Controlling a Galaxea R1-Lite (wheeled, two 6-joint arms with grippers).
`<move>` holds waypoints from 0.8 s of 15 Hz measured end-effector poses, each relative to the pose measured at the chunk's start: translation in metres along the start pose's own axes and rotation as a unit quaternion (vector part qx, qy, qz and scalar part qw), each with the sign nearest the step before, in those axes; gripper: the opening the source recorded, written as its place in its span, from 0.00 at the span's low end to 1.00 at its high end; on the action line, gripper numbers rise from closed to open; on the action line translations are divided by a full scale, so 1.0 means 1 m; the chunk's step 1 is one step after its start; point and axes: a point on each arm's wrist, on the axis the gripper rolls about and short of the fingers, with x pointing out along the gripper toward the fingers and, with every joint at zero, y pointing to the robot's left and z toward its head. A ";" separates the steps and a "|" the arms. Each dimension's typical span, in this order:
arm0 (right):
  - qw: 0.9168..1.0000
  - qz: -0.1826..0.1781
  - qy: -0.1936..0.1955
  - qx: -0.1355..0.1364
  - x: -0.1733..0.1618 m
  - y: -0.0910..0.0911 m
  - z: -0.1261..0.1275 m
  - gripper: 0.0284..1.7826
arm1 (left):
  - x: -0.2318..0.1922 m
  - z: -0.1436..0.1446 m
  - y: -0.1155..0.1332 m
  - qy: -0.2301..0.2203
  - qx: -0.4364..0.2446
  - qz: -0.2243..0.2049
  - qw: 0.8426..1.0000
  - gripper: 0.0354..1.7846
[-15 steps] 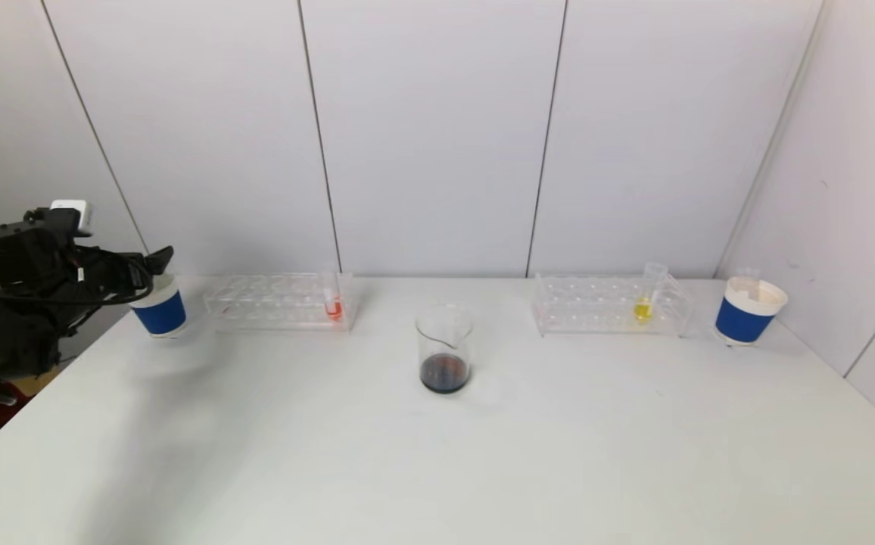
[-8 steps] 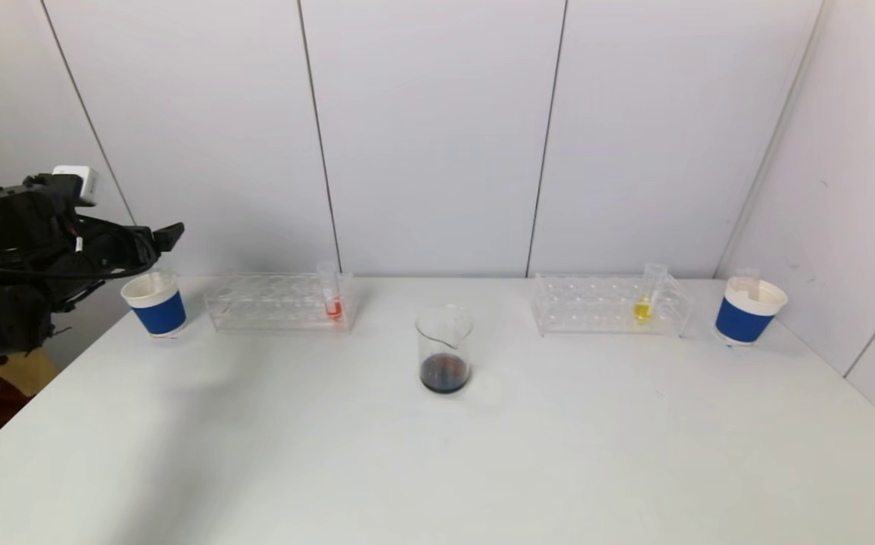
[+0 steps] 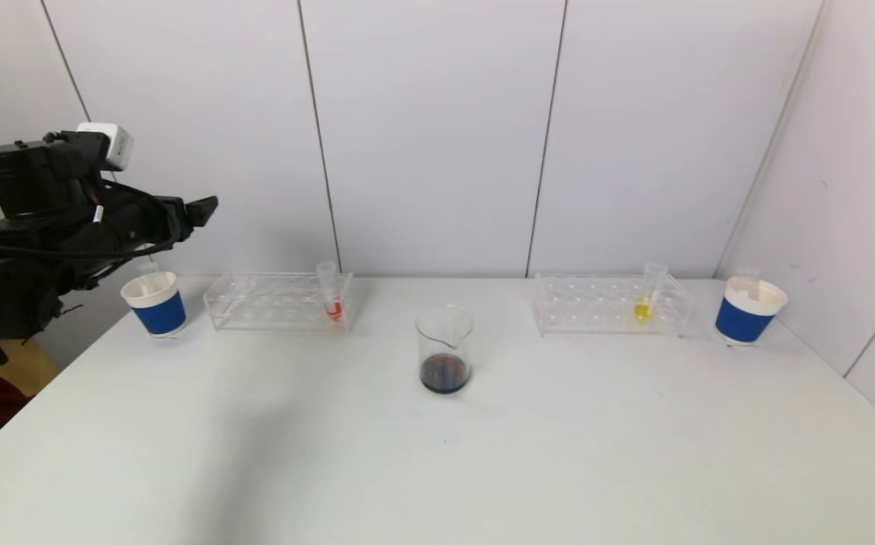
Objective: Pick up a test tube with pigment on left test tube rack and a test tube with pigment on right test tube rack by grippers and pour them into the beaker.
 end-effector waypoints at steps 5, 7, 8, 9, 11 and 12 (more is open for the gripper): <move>1.000 0.000 0.000 0.000 0.000 0.000 0.000 0.99 | -0.055 0.026 -0.011 0.005 -0.005 -0.015 1.000 0.99; 1.000 0.000 0.000 0.000 0.000 0.000 0.000 0.99 | -0.083 0.029 -0.011 0.002 -0.006 -0.016 1.000 0.99; 1.000 0.000 0.000 0.000 0.000 0.000 0.000 0.99 | -0.097 0.031 -0.011 -0.001 -0.006 -0.015 1.000 0.99; 1.000 0.000 0.000 0.000 0.000 0.000 0.000 0.99 | -0.111 0.033 -0.011 -0.006 -0.006 -0.014 1.000 0.99; 1.000 0.000 0.000 0.000 0.000 0.000 0.000 0.99 | -0.143 0.036 -0.010 -0.010 -0.006 -0.011 1.000 0.99; 1.000 0.000 0.000 0.000 0.000 0.000 0.000 0.99 | -0.159 0.036 -0.010 -0.009 -0.007 -0.011 1.000 0.99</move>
